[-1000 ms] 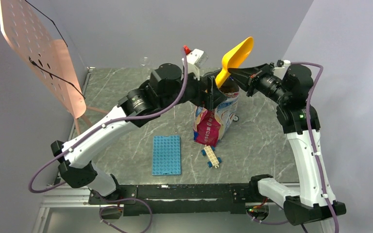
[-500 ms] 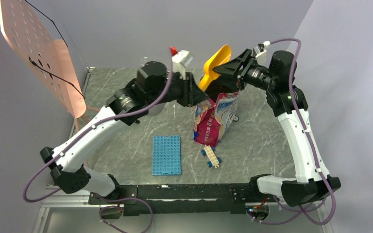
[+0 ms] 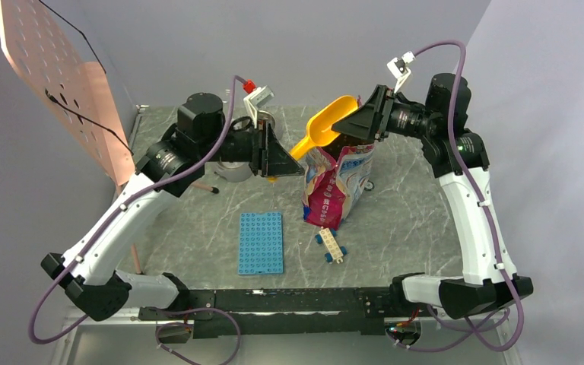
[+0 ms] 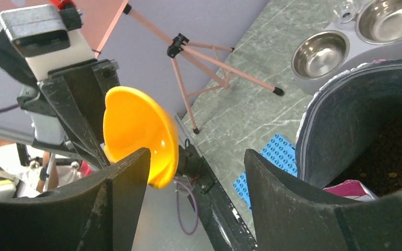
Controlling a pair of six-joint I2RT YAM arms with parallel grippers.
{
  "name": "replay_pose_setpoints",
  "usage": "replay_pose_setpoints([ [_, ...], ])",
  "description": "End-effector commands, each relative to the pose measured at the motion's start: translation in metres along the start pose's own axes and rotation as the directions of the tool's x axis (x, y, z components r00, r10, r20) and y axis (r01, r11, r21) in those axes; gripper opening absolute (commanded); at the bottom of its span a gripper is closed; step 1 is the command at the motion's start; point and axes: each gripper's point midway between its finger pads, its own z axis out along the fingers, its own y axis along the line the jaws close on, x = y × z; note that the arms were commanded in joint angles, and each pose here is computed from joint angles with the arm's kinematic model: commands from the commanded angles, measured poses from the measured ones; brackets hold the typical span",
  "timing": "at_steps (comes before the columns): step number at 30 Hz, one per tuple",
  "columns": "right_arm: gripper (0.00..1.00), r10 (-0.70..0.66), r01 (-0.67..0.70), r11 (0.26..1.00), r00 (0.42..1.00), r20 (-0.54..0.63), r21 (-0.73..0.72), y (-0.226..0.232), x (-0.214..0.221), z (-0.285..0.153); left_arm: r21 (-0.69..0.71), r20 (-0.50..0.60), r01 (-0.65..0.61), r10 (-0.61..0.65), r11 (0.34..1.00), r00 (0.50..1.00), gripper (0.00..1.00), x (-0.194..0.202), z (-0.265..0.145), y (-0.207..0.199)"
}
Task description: Serve the pet food
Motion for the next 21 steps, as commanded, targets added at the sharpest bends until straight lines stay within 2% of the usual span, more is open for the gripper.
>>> replay_pose_setpoints([
  [1, 0.70, -0.141, 0.144, 0.984, 0.990, 0.027, -0.105, 0.024, -0.003, -0.008, 0.207, -0.060, -0.014, 0.027, 0.978, 0.998, 0.00, -0.001, -0.014, -0.041],
  [5, 0.69, -0.123, 0.125, 0.984, 0.992, 0.025, -0.129, 0.024, 0.000, -0.007, 0.232, -0.083, -0.007, 0.027, 0.973, 0.996, 0.00, 0.004, -0.015, -0.043],
  [7, 0.62, -0.092, 0.093, 0.990, 0.996, 0.018, -0.102, 0.018, -0.001, -0.005, 0.199, -0.095, -0.013, 0.033, 0.980, 0.995, 0.00, 0.006, -0.015, -0.037],
  [8, 0.53, -0.077, 0.079, 0.993, 0.997, 0.020, -0.087, 0.016, -0.002, -0.003, 0.178, -0.113, -0.008, 0.028, 0.984, 0.993, 0.00, 0.010, -0.015, -0.033],
  [10, 0.26, -0.037, 0.039, 0.996, 0.999, 0.029, -0.074, 0.014, -0.004, -0.002, 0.114, -0.114, -0.027, 0.040, 0.993, 0.993, 0.00, 0.010, -0.015, -0.023],
  [11, 0.08, -0.013, 0.016, 0.998, 0.999, 0.044, -0.064, 0.013, -0.006, -0.002, 0.056, -0.099, -0.041, 0.046, 0.998, 0.994, 0.04, 0.007, -0.017, -0.016],
  [12, 0.00, 0.012, -0.009, 0.998, 0.998, 0.057, -0.060, 0.014, -0.006, -0.003, -0.004, -0.076, -0.053, 0.053, 0.999, 0.996, 0.10, 0.003, -0.019, -0.009],
  [14, 0.00, 0.057, -0.052, 0.996, 0.995, 0.087, -0.066, 0.017, -0.007, -0.003, -0.102, 0.002, -0.055, 0.055, 0.993, 0.998, 0.26, -0.008, -0.023, 0.003],
  [16, 0.00, 0.095, -0.085, 0.993, 0.987, 0.132, -0.078, 0.022, -0.010, -0.004, -0.120, 0.088, -0.027, 0.038, 0.992, 0.995, 0.45, -0.012, -0.023, 0.008],
  [17, 0.00, 0.126, -0.116, 0.990, 0.982, 0.141, -0.080, 0.022, -0.007, -0.003, -0.119, 0.144, -0.024, 0.041, 0.993, 0.989, 0.50, -0.019, -0.027, 0.005],
  [21, 0.00, 0.192, -0.187, 0.981, 0.959, 0.206, -0.041, 0.016, -0.007, -0.005, -0.155, 0.311, -0.003, 0.051, 0.988, 0.949, 0.60, -0.033, -0.031, 0.008],
])
